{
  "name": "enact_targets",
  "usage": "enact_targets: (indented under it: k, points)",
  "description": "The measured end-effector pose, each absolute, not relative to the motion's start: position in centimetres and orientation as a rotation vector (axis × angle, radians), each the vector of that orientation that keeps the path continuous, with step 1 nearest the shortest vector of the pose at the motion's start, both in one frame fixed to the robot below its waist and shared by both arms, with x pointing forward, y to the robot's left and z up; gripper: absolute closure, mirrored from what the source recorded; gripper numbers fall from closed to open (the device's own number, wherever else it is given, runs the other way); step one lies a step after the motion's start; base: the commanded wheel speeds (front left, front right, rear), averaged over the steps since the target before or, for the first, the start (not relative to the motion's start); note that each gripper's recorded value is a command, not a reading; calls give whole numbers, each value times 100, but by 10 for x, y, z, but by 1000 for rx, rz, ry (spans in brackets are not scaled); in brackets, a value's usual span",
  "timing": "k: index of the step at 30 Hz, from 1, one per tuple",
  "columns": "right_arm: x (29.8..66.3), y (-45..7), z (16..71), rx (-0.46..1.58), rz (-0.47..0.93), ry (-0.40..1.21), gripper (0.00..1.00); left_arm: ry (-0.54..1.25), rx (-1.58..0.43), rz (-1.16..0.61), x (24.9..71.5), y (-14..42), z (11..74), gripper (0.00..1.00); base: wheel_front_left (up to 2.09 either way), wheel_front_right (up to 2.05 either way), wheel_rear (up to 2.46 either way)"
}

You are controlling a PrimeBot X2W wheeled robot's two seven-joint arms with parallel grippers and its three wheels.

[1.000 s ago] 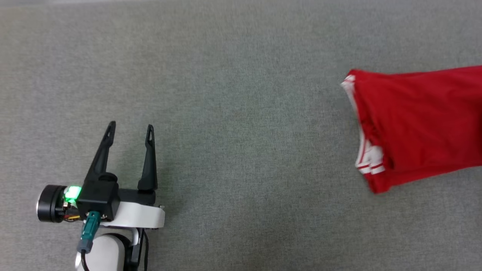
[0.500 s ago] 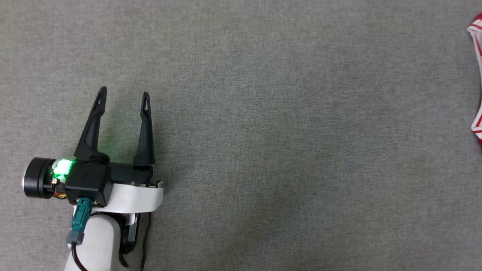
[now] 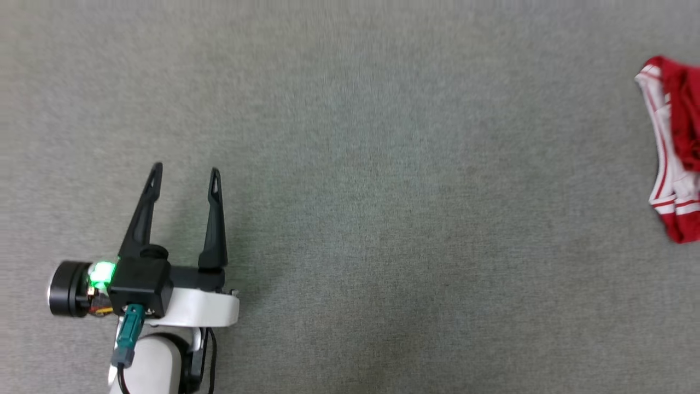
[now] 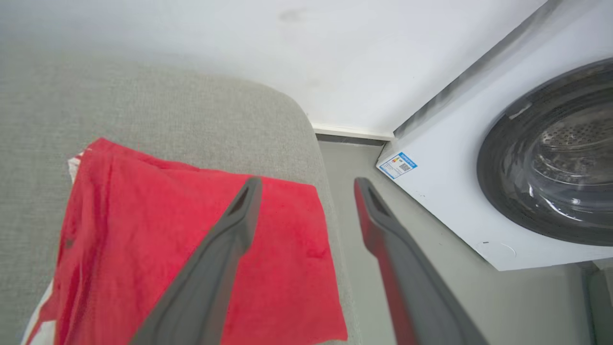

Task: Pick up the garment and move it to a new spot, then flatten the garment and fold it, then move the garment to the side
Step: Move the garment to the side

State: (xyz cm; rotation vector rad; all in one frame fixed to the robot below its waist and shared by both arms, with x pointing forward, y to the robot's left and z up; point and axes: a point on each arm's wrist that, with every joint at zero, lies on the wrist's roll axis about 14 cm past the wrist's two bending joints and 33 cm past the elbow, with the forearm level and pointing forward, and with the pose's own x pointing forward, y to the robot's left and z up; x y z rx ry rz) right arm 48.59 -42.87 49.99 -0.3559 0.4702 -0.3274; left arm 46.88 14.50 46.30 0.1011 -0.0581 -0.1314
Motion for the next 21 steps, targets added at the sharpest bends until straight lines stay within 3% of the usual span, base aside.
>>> enact_targets:
  k: [11,21]
  points:
    - [474,-331,601,-290,-152,-104,0,-102,98,-70,431,163,498,0,0,0,0]
    - [439,-227,619,-134,44,-354,0,-125,105,-24,401,179,515,0,0,0,0]
